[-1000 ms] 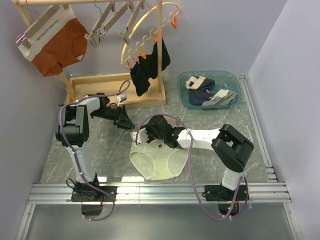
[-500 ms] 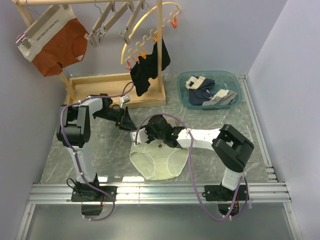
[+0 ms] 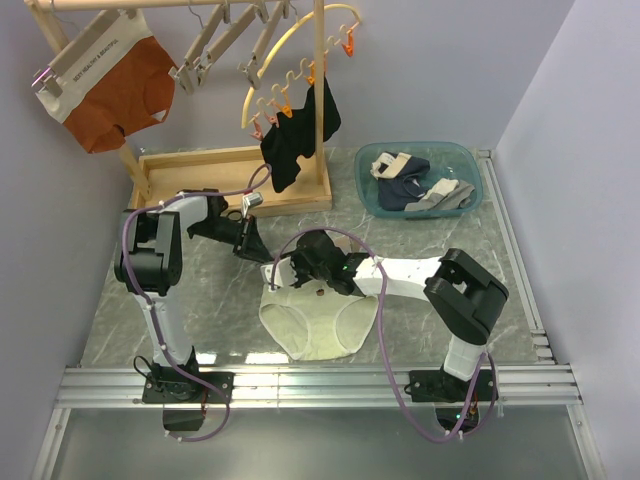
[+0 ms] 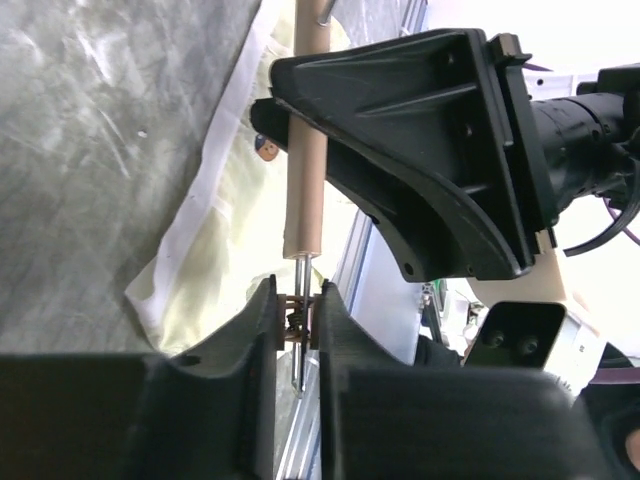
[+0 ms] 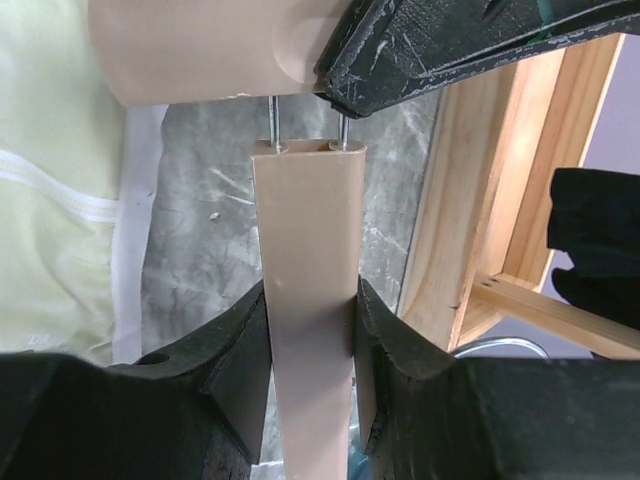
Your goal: Clip the underwear to the hanger
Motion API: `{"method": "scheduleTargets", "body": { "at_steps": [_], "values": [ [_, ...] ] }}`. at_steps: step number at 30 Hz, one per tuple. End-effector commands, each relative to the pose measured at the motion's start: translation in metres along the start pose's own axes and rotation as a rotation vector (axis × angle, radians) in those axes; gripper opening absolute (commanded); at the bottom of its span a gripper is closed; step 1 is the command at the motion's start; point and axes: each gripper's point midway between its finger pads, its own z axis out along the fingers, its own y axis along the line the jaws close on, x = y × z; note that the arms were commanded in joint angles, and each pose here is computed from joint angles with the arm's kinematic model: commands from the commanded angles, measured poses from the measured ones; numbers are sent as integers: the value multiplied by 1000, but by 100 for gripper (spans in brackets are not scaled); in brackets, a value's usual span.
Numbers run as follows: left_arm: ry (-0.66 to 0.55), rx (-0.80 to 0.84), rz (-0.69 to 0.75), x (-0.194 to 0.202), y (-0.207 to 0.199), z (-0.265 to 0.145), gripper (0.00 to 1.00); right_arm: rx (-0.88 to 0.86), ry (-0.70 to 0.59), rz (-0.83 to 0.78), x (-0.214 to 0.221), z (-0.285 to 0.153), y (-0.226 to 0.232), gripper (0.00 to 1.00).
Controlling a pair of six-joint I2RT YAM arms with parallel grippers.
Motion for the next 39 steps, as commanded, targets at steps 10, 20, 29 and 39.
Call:
{"method": "scheduleTargets", "body": {
  "at_steps": [10,20,29,39],
  "values": [
    [-15,27,11,-7,-4,-2,1,136,-31,21,-17,-16,-43,6],
    [-47,14,27,-24,5,-8,1,157,-8,96,-12,-23,-45,40],
    [-78,29,19,-34,14,-12,1,62,27,251,7,-46,-24,54],
    [-78,21,11,-38,17,-12,0,-145,-99,407,-23,-47,0,46]
  ]
}}
